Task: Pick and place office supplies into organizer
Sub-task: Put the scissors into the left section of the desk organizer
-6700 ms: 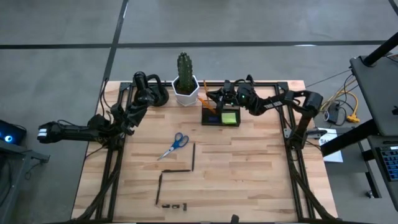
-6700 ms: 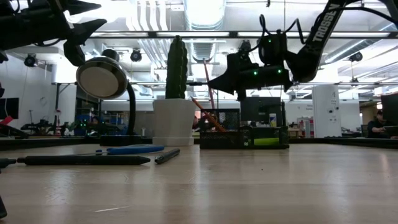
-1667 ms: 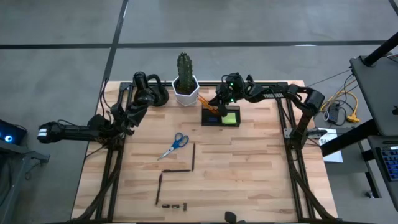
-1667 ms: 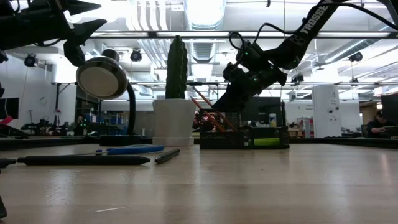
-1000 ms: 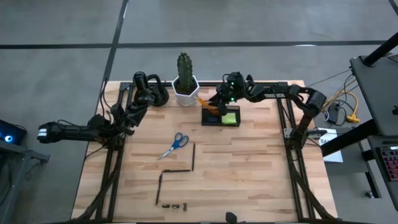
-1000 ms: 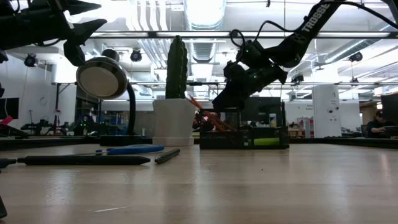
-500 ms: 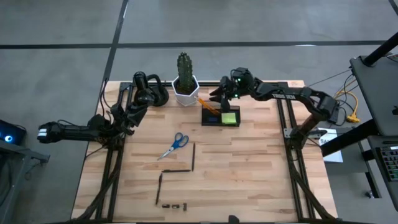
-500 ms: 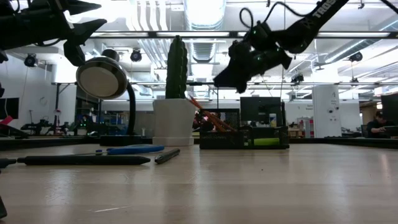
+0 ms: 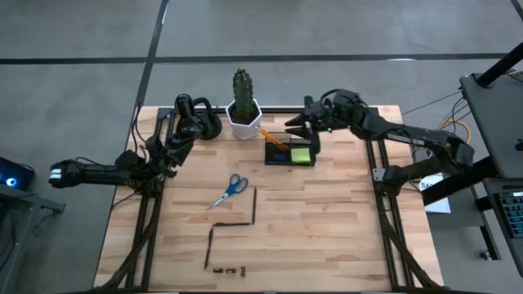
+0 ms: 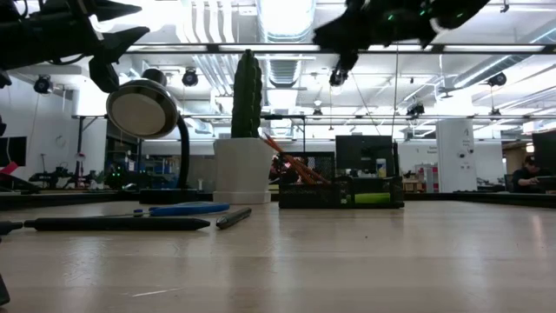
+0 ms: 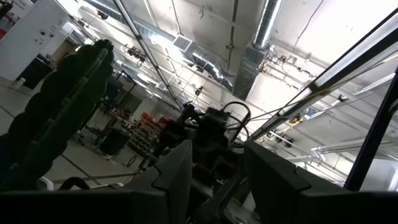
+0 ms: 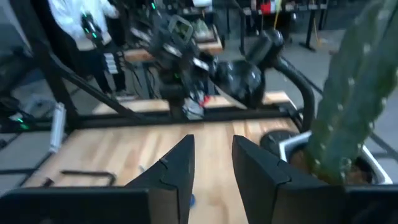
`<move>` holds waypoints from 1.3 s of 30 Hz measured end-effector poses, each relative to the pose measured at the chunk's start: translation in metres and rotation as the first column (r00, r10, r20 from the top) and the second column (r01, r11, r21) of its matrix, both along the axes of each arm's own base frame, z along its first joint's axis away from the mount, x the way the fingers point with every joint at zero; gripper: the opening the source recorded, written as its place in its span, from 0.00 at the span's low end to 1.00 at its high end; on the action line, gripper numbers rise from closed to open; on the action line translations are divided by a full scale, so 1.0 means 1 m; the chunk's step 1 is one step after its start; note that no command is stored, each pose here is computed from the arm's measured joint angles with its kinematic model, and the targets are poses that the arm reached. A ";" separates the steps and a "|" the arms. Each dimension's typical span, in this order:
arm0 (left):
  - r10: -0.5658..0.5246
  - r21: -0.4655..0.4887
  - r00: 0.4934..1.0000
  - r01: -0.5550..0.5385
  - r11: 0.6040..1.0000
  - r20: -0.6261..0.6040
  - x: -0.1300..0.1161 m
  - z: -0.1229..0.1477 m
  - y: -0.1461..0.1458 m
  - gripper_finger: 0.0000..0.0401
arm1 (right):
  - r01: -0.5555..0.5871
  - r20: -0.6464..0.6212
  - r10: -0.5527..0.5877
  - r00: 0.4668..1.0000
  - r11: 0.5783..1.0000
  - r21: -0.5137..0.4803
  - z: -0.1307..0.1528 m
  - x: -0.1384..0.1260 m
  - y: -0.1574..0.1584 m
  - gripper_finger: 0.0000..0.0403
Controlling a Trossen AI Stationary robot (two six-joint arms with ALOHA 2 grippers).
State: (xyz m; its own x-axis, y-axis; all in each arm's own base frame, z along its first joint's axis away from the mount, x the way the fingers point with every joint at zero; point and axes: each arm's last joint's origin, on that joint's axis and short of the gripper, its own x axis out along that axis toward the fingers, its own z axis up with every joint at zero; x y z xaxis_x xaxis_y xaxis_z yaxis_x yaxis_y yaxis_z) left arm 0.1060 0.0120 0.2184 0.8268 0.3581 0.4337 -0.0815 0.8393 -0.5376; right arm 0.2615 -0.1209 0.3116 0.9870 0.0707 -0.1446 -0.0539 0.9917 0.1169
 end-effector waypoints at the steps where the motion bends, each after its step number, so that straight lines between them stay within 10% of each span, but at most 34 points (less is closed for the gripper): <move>1: 0.000 0.000 1.000 0.000 1.000 -0.002 0.000 0.000 0.000 0.32 | -0.005 0.015 0.005 1.000 1.000 0.002 0.004 -0.005 0.005 0.23; 23: 0.000 0.000 1.000 0.000 1.000 -0.019 0.002 -0.002 0.000 0.32 | 0.081 0.305 -0.096 0.948 0.995 0.064 -0.036 -0.115 0.065 0.17; 39: -0.113 0.029 0.993 0.112 0.993 0.028 0.009 0.030 -0.003 0.32 | 0.182 0.282 -0.238 0.929 0.960 0.212 -0.066 -0.129 0.068 0.16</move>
State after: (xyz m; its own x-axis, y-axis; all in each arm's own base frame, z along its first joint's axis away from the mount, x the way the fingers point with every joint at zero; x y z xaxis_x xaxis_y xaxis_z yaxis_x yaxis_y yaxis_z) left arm 0.1149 0.0090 0.2488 0.8478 0.2510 0.4672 0.0301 0.8567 -0.5150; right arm 0.1323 -0.0528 0.2452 0.9765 -0.1465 0.1581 0.0929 0.9480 0.3043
